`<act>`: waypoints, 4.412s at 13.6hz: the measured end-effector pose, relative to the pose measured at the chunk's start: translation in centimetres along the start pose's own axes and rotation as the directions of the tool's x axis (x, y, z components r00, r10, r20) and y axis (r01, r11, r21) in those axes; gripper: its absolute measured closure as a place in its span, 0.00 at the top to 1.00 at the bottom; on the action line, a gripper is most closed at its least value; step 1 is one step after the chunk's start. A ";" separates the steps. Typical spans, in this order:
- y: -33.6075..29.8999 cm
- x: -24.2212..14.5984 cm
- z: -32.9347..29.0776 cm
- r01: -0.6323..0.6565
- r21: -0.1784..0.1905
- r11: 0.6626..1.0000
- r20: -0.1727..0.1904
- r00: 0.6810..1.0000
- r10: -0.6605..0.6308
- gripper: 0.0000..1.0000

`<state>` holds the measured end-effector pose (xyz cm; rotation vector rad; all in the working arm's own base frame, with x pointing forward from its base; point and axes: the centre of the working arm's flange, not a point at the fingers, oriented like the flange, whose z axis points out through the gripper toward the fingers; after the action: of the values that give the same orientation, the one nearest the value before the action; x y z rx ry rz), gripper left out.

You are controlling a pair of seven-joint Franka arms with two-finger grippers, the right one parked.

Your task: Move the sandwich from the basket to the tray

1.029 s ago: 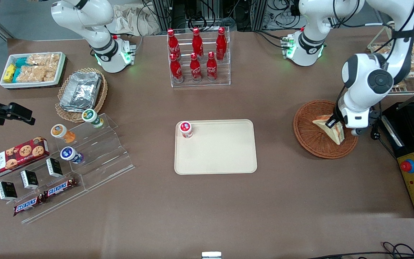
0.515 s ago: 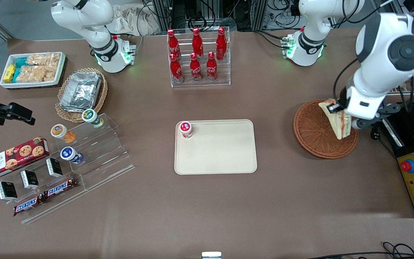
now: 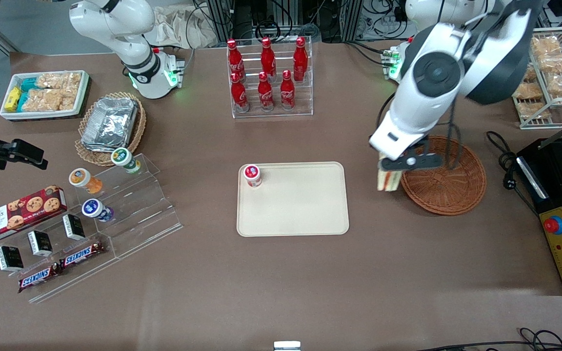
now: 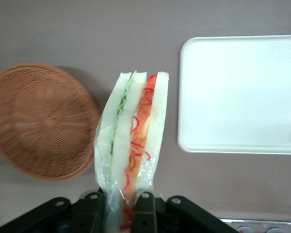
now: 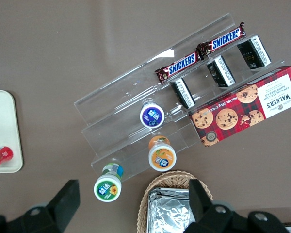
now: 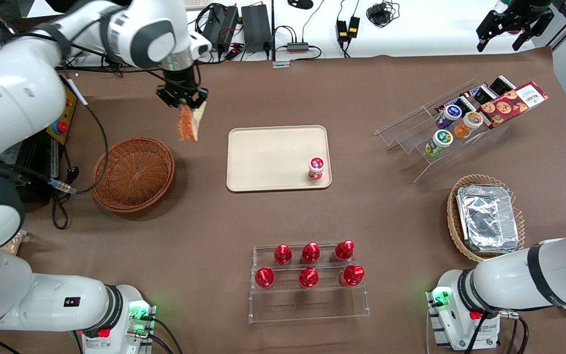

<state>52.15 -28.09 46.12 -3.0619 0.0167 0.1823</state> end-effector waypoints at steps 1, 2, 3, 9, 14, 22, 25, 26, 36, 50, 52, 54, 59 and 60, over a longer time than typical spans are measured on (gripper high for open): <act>1.4 0.7 2.0 -0.004 -0.013 1.000 0.007 1.000 0.004 0.21; 2.6 1.3 3.9 -0.002 -0.019 1.000 0.011 1.000 0.002 0.21; 3.7 1.9 5.9 0.005 -0.018 1.000 0.012 1.000 -0.004 0.21; 9.7 2.9 14.9 0.010 -0.006 1.000 -0.016 1.000 -0.010 0.21; 11.2 3.2 19.4 0.008 0.016 1.000 -0.025 1.000 -0.008 0.21; 13.2 2.8 21.5 0.012 0.016 1.000 -0.030 0.999 -0.011 0.21; 13.5 3.1 22.3 0.008 0.040 0.999 -0.050 0.999 -0.006 0.28; 13.5 3.2 22.4 0.007 0.046 0.999 -0.056 0.998 -0.004 0.38; 12.1 6.7 13.6 0.112 -0.040 0.993 -0.127 0.985 -0.116 1.00; -14.4 3.6 -9.2 0.160 -0.053 0.986 -0.140 0.976 -0.166 1.00; -19.8 2.3 -9.9 0.119 -0.039 0.992 -0.134 0.983 -0.123 1.00; -24.6 0.4 -10.9 0.082 -0.038 0.996 -0.130 0.988 -0.086 1.00; -30.2 -2.3 -12.2 0.078 -0.057 0.995 -0.147 0.985 -0.085 1.00; -29.9 -2.4 -12.7 0.072 -0.055 0.996 -0.145 0.986 -0.079 1.00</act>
<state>51.75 0.82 61.17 -3.1118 -0.0973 -0.0492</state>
